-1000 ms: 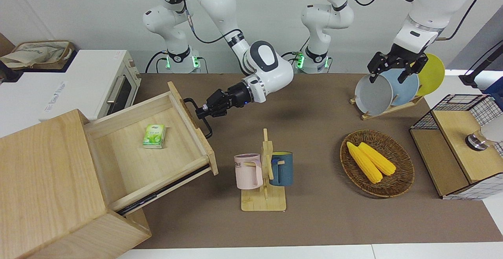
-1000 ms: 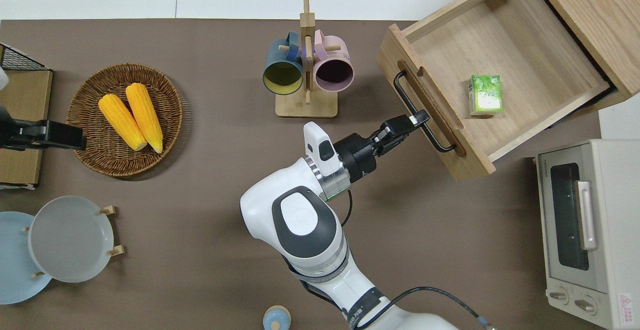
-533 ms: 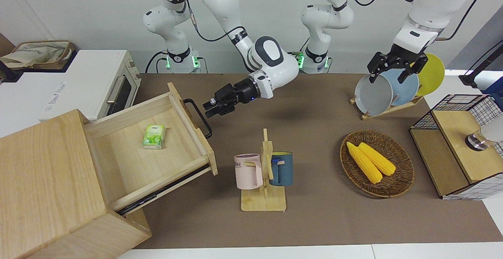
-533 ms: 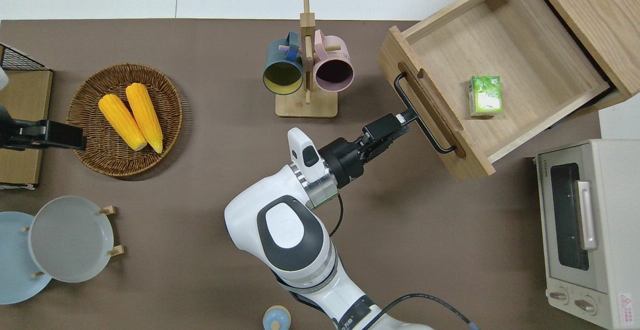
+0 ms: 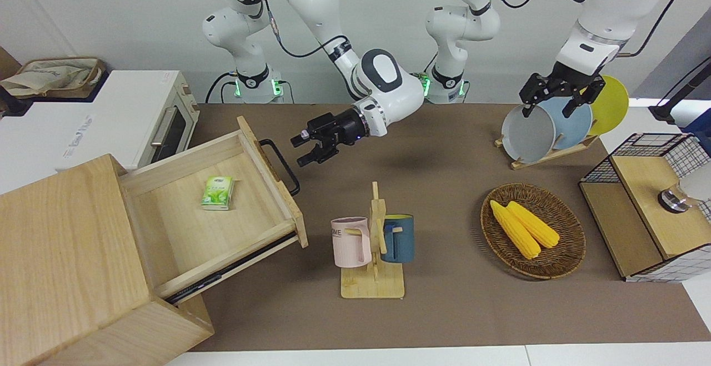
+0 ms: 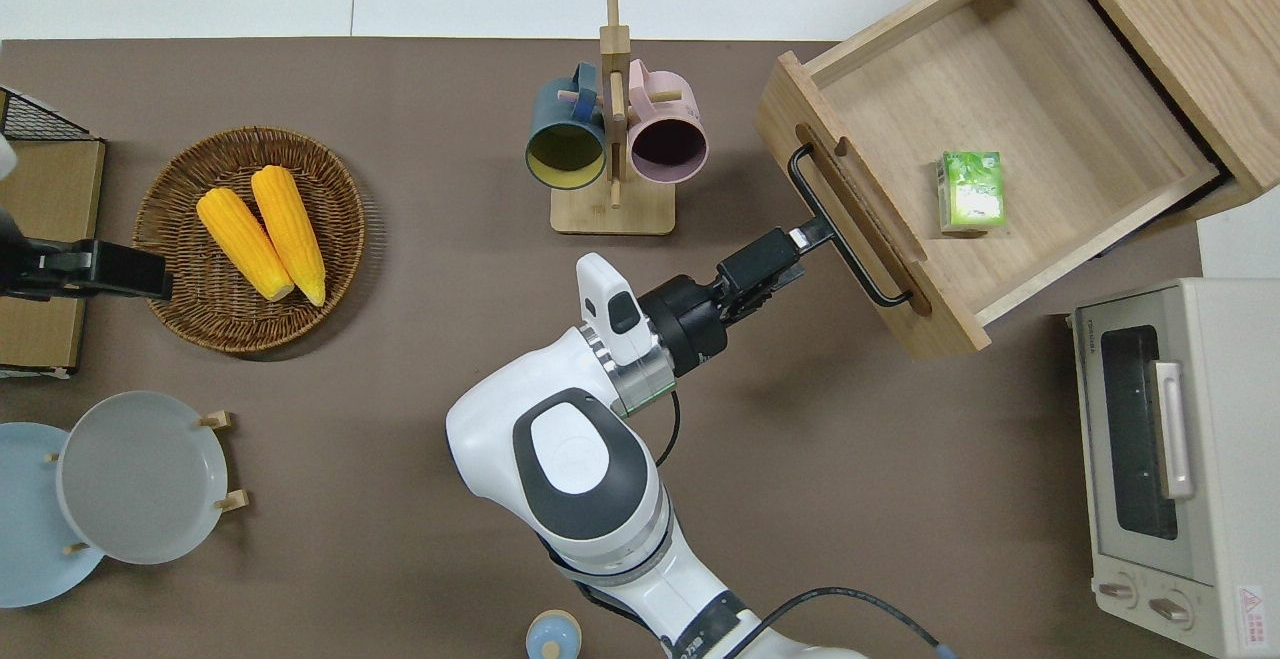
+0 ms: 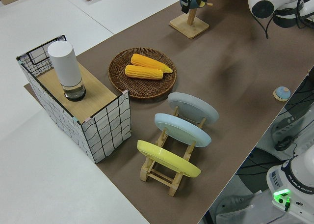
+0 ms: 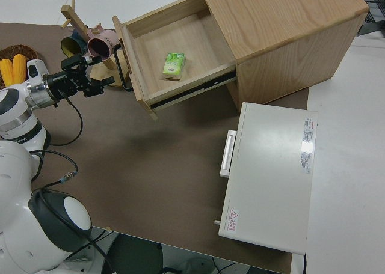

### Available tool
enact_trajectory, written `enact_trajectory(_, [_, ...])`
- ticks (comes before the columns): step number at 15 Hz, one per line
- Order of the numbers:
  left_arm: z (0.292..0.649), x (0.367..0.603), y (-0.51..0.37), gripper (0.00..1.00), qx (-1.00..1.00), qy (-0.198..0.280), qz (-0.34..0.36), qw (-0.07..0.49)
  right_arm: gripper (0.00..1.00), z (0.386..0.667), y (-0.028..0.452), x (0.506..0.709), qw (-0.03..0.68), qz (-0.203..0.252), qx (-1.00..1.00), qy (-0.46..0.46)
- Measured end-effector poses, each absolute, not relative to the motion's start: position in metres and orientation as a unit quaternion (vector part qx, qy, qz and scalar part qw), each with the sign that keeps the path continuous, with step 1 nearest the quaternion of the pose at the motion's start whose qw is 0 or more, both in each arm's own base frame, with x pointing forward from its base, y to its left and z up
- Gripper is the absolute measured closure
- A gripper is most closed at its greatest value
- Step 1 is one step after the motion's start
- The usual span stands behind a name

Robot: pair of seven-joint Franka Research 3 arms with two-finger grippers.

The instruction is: Slide drawer open with right arm

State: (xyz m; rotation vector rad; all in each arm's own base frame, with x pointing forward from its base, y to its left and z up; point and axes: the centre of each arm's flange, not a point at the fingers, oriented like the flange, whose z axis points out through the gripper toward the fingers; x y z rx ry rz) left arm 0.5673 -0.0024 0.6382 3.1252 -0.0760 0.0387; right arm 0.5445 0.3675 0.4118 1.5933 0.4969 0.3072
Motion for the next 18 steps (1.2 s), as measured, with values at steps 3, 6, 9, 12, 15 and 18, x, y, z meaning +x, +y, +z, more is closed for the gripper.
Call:
enact_trajectory(3, [0.638,0.567,-0.002,0.0,1.0,-0.024,0.012,0.008,0.01,0.42,0.37,0.544,0.638,0.128,0.73,0.21])
enact_trajectory(6, [0.638,0.567,-0.002,0.0,1.0,-0.024,0.012,0.008,0.01,0.435,0.378,0.542,0.611,0.127,0.756,0.199])
enact_trajectory(9, [0.638,0.567,-0.002,0.0,1.0,-0.024,0.012,0.008,0.01,0.455,0.379,0.536,0.579,0.12,0.784,0.187])
enact_trajectory(12, [0.638,0.567,-0.002,0.01,1.0,-0.024,0.012,0.008,0.01,0.481,0.374,0.527,0.545,0.113,0.812,0.177])
enact_trajectory(15, [0.638,0.567,-0.002,0.01,1.0,-0.024,0.012,0.008,0.01,0.508,0.368,0.519,0.507,0.102,0.838,0.173])
enact_trajectory(18, [0.638,0.567,-0.002,0.01,1.0,-0.024,0.012,0.008,0.01,0.537,0.353,0.515,0.459,0.088,0.87,0.159])
